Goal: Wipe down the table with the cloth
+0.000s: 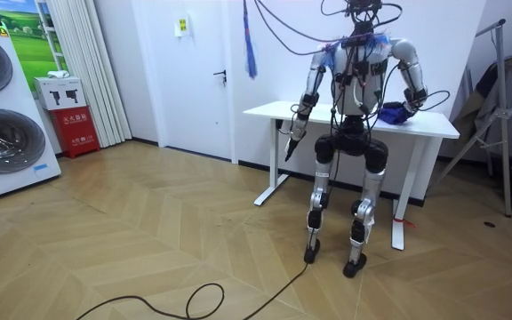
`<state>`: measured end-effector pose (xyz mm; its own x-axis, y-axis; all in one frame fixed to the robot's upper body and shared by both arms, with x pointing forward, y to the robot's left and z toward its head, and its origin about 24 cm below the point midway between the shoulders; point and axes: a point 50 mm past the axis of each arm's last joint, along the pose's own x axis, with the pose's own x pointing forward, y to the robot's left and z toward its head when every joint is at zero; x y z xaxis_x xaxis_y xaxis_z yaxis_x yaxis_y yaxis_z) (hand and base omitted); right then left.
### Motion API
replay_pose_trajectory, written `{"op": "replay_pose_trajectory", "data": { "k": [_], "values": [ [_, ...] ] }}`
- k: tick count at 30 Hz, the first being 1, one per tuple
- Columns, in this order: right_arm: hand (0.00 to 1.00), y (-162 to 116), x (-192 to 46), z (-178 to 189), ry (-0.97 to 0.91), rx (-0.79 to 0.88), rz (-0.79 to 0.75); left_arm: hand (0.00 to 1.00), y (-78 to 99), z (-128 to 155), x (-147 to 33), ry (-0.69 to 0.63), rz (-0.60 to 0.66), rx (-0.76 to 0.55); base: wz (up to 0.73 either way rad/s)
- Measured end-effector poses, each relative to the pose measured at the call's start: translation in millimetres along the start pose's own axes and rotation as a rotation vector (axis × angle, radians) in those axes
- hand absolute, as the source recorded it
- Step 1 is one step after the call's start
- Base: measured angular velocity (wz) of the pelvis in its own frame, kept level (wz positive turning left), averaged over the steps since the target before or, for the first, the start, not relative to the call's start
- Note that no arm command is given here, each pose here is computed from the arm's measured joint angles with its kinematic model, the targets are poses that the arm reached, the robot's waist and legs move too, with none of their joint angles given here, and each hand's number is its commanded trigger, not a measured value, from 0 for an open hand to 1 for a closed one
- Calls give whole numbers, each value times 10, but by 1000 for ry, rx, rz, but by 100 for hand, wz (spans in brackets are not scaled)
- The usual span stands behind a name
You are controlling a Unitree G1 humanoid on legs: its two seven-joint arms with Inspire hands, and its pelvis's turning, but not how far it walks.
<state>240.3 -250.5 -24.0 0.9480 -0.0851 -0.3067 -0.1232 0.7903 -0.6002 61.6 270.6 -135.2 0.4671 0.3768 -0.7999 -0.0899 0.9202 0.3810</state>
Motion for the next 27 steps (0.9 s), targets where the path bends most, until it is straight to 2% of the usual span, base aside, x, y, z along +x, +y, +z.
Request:
{"op": "replay_pose_trajectory", "data": {
  "k": [9, 10, 12, 13, 27],
  "values": [
    [0, -272, -101, -197, 70, 43, -118, 0, 55, -87, -19, 29, 18, -21, -9],
    [55, -316, -107, -208, 74, 50, -137, 0, 76, -87, -18, 29, 28, -30, -5],
    [76, -370, -114, -222, 79, 55, -161, 0, 92, -80, -16, 23, 36, -39, -6],
    [100, -395, -118, -228, 81, 54, -172, 0, 96, -79, -16, 21, 37, -40, -4],
    [100, -426, -95, -53, 7, 22, -178, 0, 73, -42, 4, 5, 30, -45, -7]
  ]
}}
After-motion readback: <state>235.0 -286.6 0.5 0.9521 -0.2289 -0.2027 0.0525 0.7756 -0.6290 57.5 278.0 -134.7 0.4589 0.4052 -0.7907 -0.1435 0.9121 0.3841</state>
